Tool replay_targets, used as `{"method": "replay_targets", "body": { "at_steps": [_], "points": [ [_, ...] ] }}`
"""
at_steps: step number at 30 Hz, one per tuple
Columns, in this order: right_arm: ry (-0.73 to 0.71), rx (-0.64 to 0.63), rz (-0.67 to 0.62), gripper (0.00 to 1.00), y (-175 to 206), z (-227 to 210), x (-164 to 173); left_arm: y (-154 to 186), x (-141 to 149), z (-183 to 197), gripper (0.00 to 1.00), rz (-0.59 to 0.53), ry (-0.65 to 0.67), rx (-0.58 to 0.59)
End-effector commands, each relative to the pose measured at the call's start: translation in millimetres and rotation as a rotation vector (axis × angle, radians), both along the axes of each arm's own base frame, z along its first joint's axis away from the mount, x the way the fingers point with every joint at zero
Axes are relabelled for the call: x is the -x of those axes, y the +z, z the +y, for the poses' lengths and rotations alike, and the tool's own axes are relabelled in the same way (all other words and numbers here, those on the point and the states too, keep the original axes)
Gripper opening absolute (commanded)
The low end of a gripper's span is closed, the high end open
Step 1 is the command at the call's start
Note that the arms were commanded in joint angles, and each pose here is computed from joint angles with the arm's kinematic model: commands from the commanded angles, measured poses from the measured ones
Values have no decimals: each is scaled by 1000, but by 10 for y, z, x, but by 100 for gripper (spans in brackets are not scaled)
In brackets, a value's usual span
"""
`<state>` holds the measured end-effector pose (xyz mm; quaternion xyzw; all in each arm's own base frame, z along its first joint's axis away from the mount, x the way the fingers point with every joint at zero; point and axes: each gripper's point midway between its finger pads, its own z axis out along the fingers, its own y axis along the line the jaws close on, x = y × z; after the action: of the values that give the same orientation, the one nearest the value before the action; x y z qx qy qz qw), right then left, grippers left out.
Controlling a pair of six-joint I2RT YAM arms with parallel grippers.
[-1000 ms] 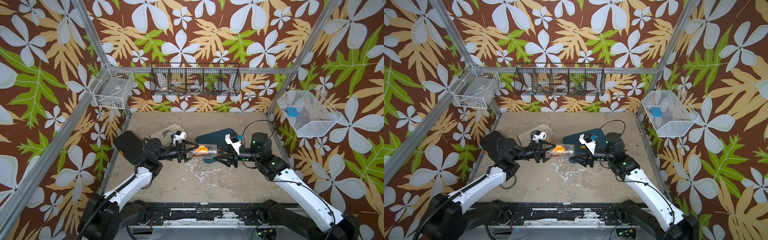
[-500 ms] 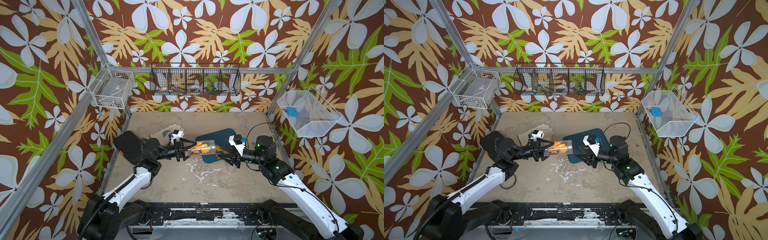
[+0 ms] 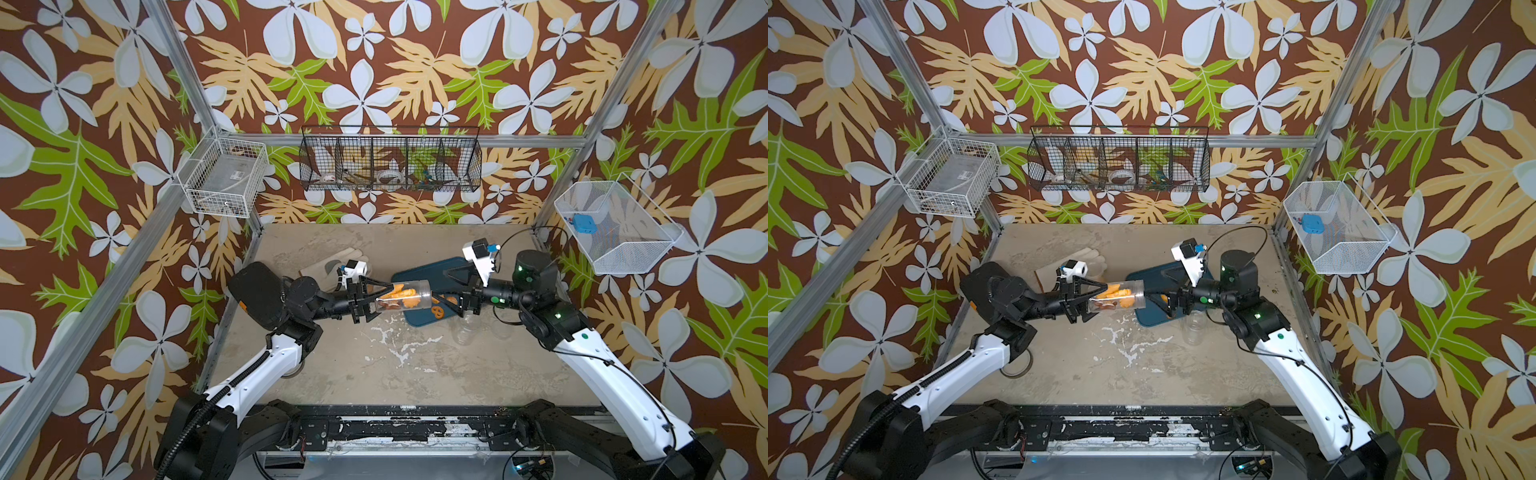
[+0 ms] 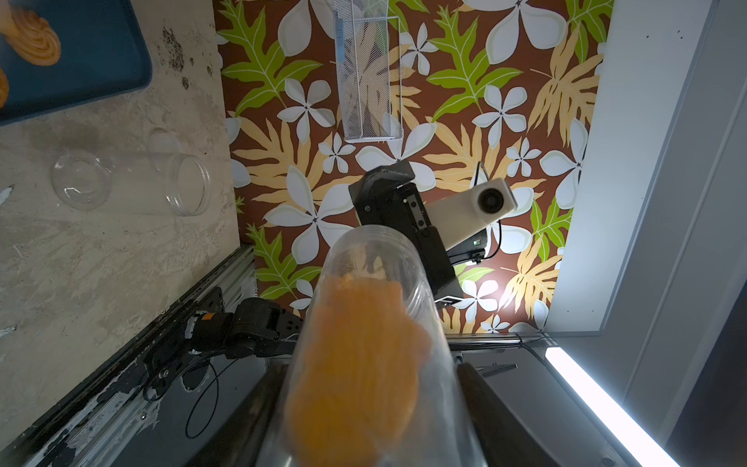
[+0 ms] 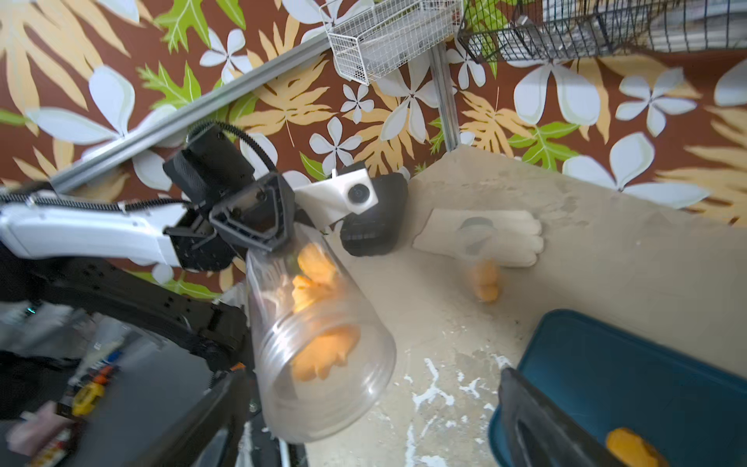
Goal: Pour the cookies out of the jar
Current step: Unscrew the lid from the jar.
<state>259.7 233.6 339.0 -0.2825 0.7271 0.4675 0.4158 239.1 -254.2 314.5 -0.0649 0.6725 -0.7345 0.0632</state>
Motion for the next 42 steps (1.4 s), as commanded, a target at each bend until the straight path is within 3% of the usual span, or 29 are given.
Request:
{"method": "replay_targets", "body": {
  "at_steps": [1,2,5,14,25,37,39,42],
  "points": [
    [73,-56,451,100,-223,101,112,104,21,8,34,-58,1,20],
    [93,-66,523,100,-261,129,126,107,20,8,34,-61,1,17],
    [126,-112,576,100,-187,184,151,114,23,5,34,-65,-2,16],
    [231,-127,611,95,-147,416,255,116,48,14,34,-69,-3,16],
    [221,-123,587,86,-140,366,268,93,62,18,34,-66,-4,13],
    [226,-126,559,51,-144,345,235,82,55,16,34,-61,-4,11],
    [222,-118,515,42,-132,321,210,70,53,14,34,-58,-4,8],
    [220,-89,379,40,-101,301,191,58,47,13,33,-52,-3,6]
  ]
}}
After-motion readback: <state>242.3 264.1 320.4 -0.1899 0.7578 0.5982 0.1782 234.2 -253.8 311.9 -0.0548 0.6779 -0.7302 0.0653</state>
